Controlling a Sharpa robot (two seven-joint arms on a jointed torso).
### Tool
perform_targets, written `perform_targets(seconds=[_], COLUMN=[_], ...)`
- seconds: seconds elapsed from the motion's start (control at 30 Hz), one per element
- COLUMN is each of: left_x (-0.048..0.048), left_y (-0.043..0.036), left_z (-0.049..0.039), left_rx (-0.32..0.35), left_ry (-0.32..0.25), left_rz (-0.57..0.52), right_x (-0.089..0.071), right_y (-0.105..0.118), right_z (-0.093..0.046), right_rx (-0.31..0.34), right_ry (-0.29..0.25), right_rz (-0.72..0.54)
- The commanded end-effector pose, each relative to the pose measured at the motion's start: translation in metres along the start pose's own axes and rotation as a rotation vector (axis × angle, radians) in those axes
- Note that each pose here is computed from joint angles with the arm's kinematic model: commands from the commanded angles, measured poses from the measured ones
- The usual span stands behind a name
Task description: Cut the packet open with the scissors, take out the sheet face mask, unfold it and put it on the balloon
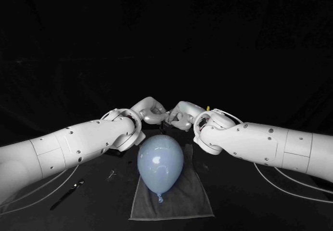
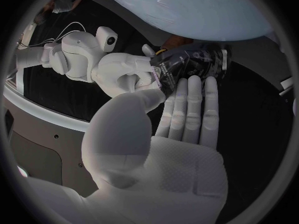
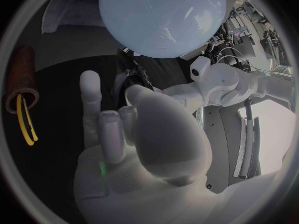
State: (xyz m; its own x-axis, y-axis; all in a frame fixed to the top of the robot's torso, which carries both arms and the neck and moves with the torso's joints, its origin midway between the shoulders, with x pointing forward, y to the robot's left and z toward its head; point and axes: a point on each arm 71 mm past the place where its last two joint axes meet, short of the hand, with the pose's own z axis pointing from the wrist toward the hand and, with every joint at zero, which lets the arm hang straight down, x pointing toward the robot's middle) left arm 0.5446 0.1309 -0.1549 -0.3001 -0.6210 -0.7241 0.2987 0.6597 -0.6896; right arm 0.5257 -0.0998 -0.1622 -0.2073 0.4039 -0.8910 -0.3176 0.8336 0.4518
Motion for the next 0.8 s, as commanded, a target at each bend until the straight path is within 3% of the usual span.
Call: perform_targets(seconds=[0.03, 0.43, 0.8], left_x=[0.0011, 0.0008, -0.0022], left_y=[-0.0074, -0.0067, -0.002], left_z=[0.0002, -0.0003, 0.0011], left_rx=[0.034, 0.031, 0.016], left_ry=[0.0, 0.002, -0.002], left_rz=[-0.012, -0.014, -0.01], right_x=[-0.001, -0.008, -0.012], right_y=[-0.001, 0.0, 0.008], right_z=[0.0, -0.004, -0.015], right_rx=[0.002, -0.049, -0.176], right_ry=[-0.02, -0.114, -0.164], right_rz=[-0.031, -0.015, 0.037])
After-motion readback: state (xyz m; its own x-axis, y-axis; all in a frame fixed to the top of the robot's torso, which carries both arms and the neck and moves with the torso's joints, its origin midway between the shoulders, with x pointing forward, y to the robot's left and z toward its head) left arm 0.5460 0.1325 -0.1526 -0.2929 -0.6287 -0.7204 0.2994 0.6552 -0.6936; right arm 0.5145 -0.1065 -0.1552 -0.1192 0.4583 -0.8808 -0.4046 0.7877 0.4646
